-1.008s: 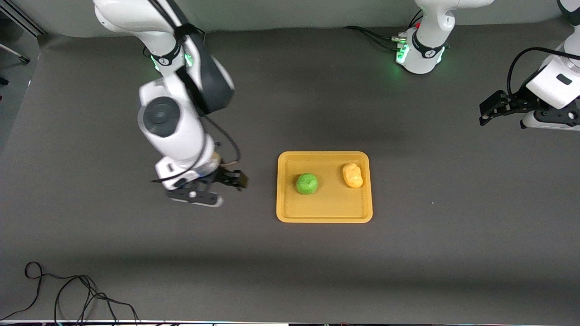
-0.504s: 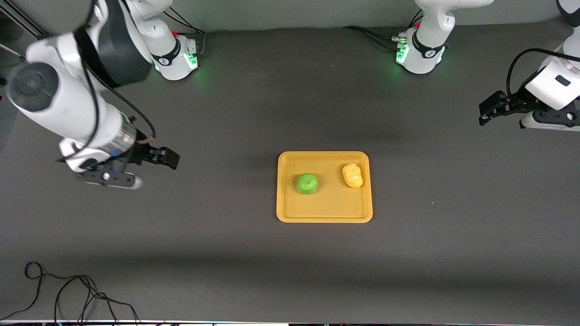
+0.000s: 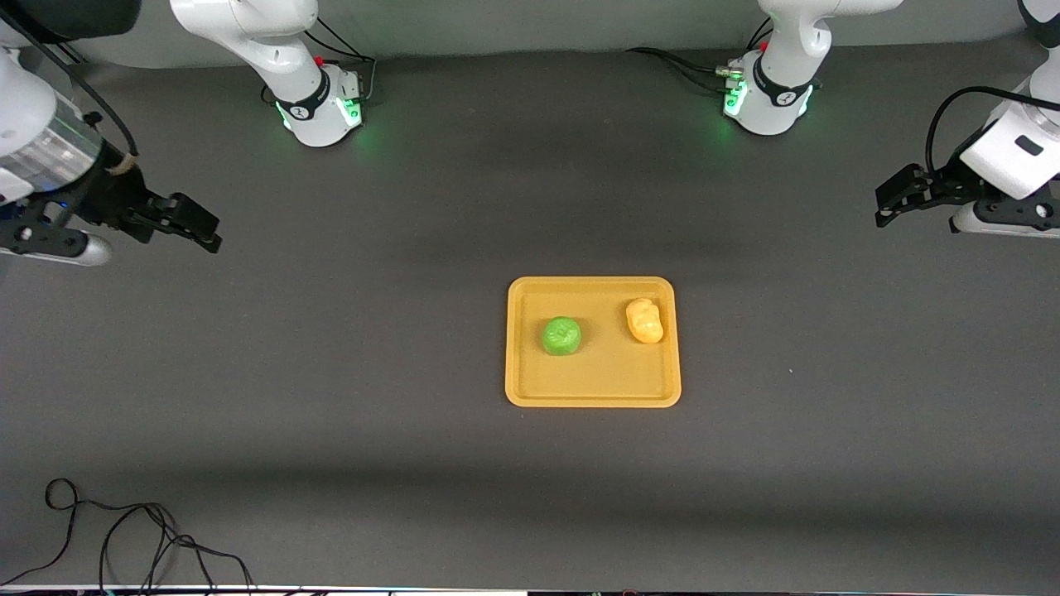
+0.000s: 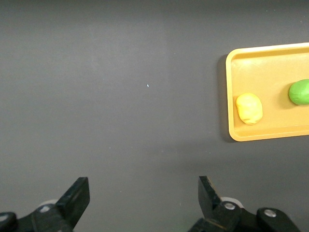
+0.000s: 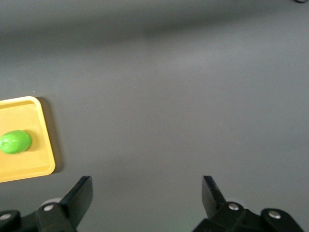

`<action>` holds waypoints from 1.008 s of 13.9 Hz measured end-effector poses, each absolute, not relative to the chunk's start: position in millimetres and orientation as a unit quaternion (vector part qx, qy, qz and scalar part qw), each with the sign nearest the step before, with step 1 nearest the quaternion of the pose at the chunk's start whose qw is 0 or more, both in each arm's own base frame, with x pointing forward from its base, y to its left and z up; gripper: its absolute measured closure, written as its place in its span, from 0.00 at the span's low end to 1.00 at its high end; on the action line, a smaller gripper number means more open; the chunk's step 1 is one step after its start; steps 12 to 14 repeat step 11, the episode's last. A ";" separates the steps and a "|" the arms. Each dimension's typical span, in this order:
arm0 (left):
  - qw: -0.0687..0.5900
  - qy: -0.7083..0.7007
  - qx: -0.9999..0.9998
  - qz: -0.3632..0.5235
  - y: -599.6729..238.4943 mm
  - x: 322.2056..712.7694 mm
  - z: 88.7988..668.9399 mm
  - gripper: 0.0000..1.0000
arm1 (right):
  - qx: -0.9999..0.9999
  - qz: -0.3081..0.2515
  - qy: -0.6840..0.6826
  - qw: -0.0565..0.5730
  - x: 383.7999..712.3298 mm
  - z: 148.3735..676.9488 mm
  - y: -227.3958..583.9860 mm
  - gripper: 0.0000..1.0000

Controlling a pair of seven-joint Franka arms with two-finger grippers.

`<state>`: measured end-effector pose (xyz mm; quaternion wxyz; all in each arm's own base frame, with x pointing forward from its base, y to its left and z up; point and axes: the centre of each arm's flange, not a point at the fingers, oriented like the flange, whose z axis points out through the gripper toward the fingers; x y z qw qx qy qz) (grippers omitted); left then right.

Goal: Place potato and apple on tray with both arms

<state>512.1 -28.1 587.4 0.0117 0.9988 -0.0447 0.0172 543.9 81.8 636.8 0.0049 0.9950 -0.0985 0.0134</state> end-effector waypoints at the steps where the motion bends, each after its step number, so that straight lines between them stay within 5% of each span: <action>1: 0.012 -0.044 0.999 0.017 -27.4 512.1 587.4 0.00 | 0.996 0.010 -0.089 0.007 542.4 634.5 66.2 0.00; 14: 0.012 -0.042 0.999 0.016 -24.9 512.1 586.7 0.00 | 0.999 0.002 -0.051 0.002 550.3 608.1 27.3 0.00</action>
